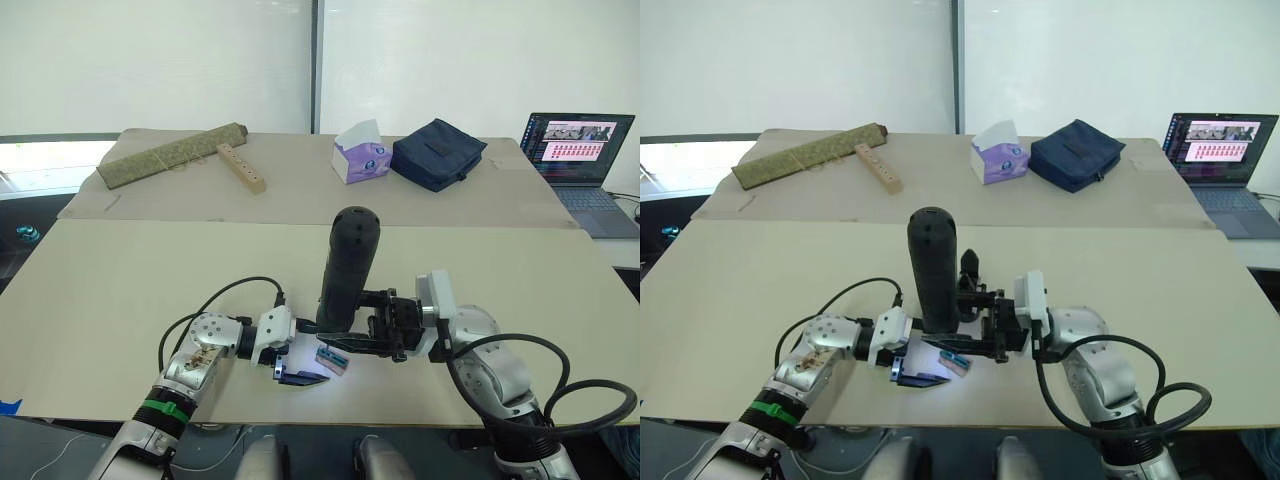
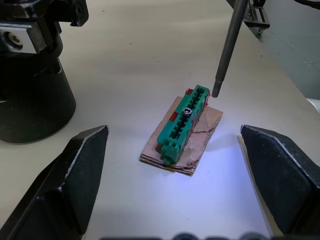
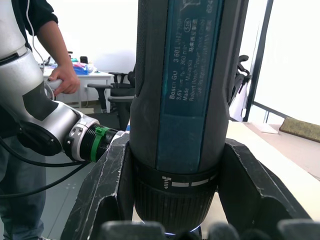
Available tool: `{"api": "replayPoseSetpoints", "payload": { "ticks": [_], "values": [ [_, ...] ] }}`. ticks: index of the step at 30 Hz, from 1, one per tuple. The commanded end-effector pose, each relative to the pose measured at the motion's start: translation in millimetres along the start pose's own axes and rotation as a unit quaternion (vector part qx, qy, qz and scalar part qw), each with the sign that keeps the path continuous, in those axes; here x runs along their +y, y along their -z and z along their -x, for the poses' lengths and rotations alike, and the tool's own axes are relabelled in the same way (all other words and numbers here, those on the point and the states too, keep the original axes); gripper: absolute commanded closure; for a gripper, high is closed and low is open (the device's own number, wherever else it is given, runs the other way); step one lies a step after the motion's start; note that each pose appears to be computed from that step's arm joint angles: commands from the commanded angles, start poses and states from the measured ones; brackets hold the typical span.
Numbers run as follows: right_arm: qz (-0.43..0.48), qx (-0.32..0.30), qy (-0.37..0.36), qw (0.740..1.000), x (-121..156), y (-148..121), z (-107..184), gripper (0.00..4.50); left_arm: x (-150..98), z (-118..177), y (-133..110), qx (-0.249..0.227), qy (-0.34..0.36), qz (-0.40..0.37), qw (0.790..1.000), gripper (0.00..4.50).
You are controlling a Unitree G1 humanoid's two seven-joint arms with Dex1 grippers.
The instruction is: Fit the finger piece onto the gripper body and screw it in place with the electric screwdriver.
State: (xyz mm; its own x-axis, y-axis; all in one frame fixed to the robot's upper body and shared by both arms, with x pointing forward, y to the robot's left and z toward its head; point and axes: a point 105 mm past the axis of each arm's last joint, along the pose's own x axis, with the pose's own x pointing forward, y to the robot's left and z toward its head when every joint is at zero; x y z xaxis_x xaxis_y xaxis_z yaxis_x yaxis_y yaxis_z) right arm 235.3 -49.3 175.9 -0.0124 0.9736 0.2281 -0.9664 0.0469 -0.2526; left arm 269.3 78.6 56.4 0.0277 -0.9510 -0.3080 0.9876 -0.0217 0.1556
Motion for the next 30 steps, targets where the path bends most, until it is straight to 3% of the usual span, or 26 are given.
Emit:
{"api": "replayPoseSetpoints", "payload": {
  "ticks": [1, 30],
  "values": [
    [0.034, -0.015, -0.006, 0.999, -0.6, -12.0, -2.1, 2.57, -10.1, -3.4, 11.2, 0.013, 0.010, 0.017, 1.000, 0.05],
    [0.036, -0.005, 0.000, 0.999, -4.8, -7.1, -1.8, 2.57, -10.7, -3.7, 15.5, 0.015, 0.002, 0.021, 1.000, 0.05]
  ]
}}
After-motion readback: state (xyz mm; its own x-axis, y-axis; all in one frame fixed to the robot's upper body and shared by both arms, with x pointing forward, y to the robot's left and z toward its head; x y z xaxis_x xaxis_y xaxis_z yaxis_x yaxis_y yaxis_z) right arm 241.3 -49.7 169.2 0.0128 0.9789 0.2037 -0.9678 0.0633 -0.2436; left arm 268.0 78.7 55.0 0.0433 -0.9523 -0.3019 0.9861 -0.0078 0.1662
